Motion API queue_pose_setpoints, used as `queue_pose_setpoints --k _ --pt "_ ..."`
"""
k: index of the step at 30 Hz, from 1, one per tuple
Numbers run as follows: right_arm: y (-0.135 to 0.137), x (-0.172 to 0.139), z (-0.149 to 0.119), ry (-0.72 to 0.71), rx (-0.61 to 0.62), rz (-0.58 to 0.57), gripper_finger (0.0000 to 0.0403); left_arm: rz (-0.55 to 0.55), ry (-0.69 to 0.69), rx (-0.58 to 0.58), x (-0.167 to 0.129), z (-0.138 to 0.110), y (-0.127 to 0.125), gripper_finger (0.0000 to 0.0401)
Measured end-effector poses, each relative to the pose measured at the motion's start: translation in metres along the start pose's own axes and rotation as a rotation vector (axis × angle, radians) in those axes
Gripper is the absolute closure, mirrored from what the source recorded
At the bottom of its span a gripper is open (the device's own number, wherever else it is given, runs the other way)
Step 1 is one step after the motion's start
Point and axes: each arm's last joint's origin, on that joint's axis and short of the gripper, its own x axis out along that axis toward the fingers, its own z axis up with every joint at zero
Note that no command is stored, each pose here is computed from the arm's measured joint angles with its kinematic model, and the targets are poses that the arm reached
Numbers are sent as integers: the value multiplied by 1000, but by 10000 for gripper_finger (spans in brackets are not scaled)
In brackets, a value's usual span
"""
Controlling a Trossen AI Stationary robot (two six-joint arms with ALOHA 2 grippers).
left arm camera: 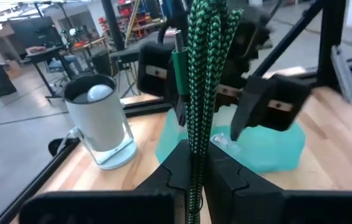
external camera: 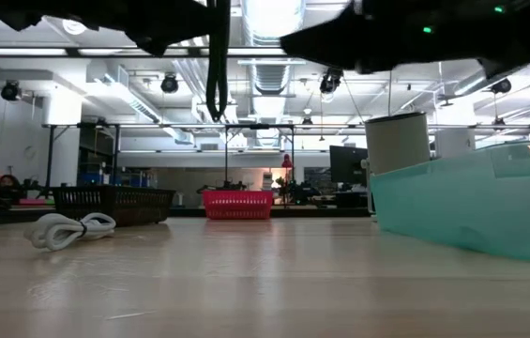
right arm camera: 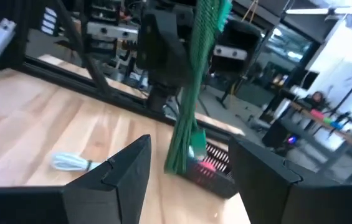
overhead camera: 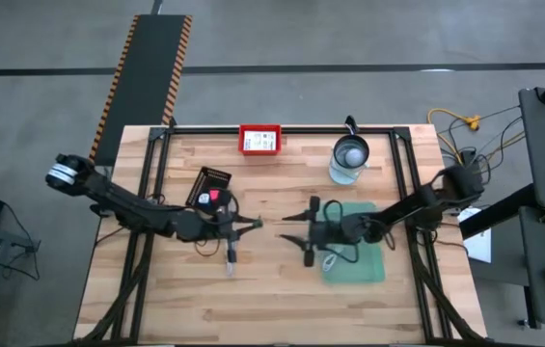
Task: Pick and place items into bin
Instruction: Put the green charger cable into the green bin
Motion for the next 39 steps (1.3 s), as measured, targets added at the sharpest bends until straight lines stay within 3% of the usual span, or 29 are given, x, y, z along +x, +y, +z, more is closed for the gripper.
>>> queue_pose_setpoints --k 8,16,30,39 --pt "-5 35 1 9 -1 -62 202 -30 -5 60 2 -2 -1 393" --pt "-14 40 -3 -19 86 23 202 -73 -80 124 2 5 -2 393" --pt "-15 44 4 -55 43 52 202 -115 -151 148 7 9 0 393" --pt "-14 45 3 -32 32 60 202 -86 -163 148 16 4 1 393"
